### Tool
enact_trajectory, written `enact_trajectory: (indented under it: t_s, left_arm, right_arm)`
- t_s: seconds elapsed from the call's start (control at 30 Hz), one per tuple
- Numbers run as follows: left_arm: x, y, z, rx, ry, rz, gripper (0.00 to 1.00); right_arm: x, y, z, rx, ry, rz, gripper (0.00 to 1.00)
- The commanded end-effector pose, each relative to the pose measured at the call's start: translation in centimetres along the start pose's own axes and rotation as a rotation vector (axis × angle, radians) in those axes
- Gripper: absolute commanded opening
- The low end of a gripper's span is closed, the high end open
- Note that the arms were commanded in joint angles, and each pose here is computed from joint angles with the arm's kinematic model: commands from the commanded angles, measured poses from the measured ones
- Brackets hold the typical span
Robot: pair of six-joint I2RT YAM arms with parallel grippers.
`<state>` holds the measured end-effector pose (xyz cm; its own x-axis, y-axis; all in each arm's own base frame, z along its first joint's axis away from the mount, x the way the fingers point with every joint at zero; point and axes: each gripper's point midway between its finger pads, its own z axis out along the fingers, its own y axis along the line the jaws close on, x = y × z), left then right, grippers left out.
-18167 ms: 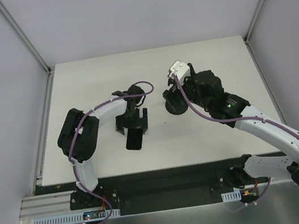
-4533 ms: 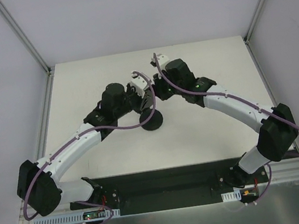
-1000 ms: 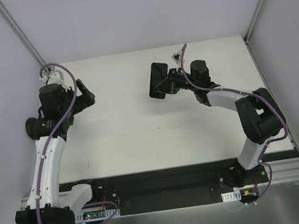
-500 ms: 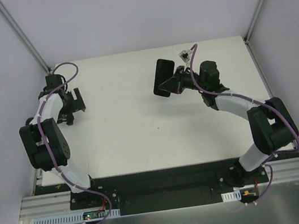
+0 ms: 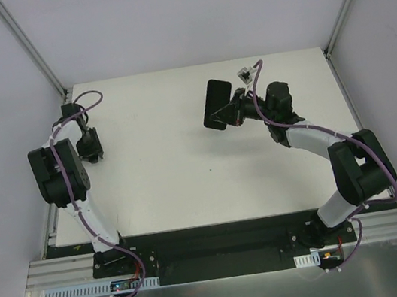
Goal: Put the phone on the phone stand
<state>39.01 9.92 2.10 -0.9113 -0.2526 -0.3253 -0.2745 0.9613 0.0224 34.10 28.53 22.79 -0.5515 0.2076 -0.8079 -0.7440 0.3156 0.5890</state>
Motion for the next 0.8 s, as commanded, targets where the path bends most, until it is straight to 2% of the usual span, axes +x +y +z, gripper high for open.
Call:
enact_trajectory:
  t_s: [0.0, 0.03, 0.1, 0.3, 0.33, 0.43, 0.47, 0.53, 0.57, 0.63, 0.67, 0.7, 0.73, 0.77]
  left_arm:
    - [-1.7, 0.0, -2.0, 0.000, -0.058, -0.012, 0.07]
    - [-2.5, 0.1, -3.7, 0.001, -0.105, -0.015, 0.00]
    - [-3.5, -0.6, -6.1, 0.014, -0.170, -0.082, 0.00]
    - [-6.5, -0.8, -18.6, 0.010, -0.500, -0.209, 0.00]
    - [-6.7, -1.2, -21.8, 0.036, -0.577, -0.233, 0.00]
    - [-6.2, -3.1, -27.4, 0.193, -0.689, -0.356, 0.00]
    - [-6.0, -4.0, -28.7, 0.262, -0.698, -0.438, 0.00]
    - [-4.7, -6.1, -31.2, 0.415, -0.698, -0.507, 0.00]
    - [-4.2, -7.4, -31.8, 0.511, -0.658, -0.624, 0.00]
    - [-3.0, -9.9, -32.7, 0.686, -0.594, -0.746, 0.00]
    - [-1.7, -11.6, -31.5, 0.715, -0.534, -0.763, 0.00]
    - [-1.4, -12.5, -32.8, 0.773, -0.565, -0.772, 0.00]
    - [-1.3, -12.8, -32.6, 0.777, -0.564, -0.859, 0.00]
    - [-0.1, -13.9, -30.9, 0.781, -0.513, -0.884, 0.00]
  right_arm:
    - [-3.4, 2.7, 0.0, -0.092, -0.083, -0.143, 0.00]
    - [-3.3, 2.7, 0.0, -0.091, -0.083, -0.143, 0.00]
    - [-3.3, 2.8, -0.1, -0.090, -0.085, -0.147, 0.01]
    - [-3.2, 2.8, -0.2, -0.088, -0.088, -0.151, 0.01]
    - [-3.3, 2.8, -0.1, -0.088, -0.089, -0.152, 0.00]
    - [-3.3, 2.7, -0.2, -0.082, -0.092, -0.154, 0.00]
    - [-3.3, 2.7, -0.2, -0.081, -0.093, -0.152, 0.01]
    - [-3.3, 2.7, -0.2, -0.077, -0.095, -0.151, 0.00]
    - [-3.4, 2.7, -0.3, -0.075, -0.098, -0.152, 0.00]
    - [-3.4, 2.7, -0.4, -0.072, -0.100, -0.153, 0.00]
    - [-3.4, 2.7, -0.4, -0.071, -0.101, -0.152, 0.00]
    - [-3.4, 2.8, -0.6, -0.070, -0.104, -0.157, 0.01]
    - [-3.5, 2.9, -0.7, -0.067, -0.109, -0.162, 0.00]
    - [-3.7, 3.0, -0.9, -0.066, -0.113, -0.167, 0.01]
